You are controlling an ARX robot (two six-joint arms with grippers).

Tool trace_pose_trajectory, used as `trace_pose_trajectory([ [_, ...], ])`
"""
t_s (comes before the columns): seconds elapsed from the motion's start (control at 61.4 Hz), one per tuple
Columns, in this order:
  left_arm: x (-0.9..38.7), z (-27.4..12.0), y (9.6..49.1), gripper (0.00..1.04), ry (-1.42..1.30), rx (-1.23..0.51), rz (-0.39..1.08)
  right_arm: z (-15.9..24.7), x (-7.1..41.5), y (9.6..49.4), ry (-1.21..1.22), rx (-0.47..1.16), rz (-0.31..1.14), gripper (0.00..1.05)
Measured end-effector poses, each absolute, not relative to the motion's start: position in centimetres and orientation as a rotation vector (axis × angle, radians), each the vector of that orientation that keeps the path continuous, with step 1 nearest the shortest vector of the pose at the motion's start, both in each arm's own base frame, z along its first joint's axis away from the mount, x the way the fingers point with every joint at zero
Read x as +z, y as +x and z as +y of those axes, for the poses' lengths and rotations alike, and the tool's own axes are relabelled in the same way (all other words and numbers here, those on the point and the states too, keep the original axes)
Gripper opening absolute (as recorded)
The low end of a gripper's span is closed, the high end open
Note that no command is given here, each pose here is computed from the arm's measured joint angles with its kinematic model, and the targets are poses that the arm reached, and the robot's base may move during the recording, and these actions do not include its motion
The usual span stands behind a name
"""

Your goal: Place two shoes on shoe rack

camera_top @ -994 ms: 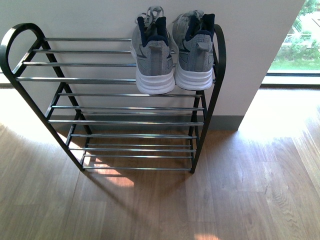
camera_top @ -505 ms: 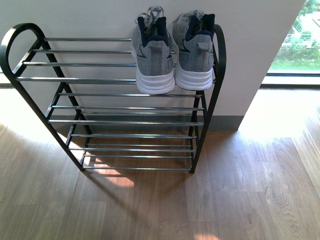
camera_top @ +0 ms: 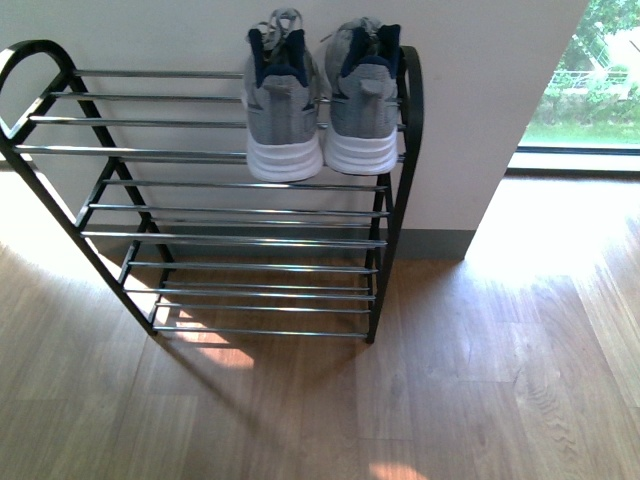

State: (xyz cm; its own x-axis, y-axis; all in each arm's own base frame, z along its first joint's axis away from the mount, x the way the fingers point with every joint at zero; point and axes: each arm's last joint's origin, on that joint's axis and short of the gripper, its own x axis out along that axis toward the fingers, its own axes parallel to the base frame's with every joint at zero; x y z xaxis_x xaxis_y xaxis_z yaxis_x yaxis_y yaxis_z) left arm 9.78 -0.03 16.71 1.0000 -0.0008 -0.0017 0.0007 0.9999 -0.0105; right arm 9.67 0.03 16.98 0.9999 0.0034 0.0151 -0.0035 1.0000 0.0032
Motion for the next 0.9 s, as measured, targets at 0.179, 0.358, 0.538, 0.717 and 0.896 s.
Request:
trace_pose_trajectory([
  [0.179,16.71,-0.03,9.78,0.90,-0.010,-0.004,0.002,0.01,16.98,9.68,0.004,-0.001,-0.014,0.96],
  [0.358,16.72,-0.03,9.78,0.95,-0.007,-0.003,0.001,0.01,16.98,9.68,0.004,-0.002,-0.014,0.96],
  [0.538,16.72,-0.02,9.78,0.95,-0.007,-0.003,0.001,0.01,16.98,9.67,0.003,0.000,-0.015,0.96],
  [0.717,16.72,-0.02,9.78,0.95,-0.007,-0.003,0.001,0.01,16.98,9.67,0.003,0.000,-0.015,0.96],
  [0.896,16.72,-0.02,9.78,0.95,-0.007,-0.003,0.001,0.01,16.98,9.67,0.003,0.000,-0.015,0.96],
])
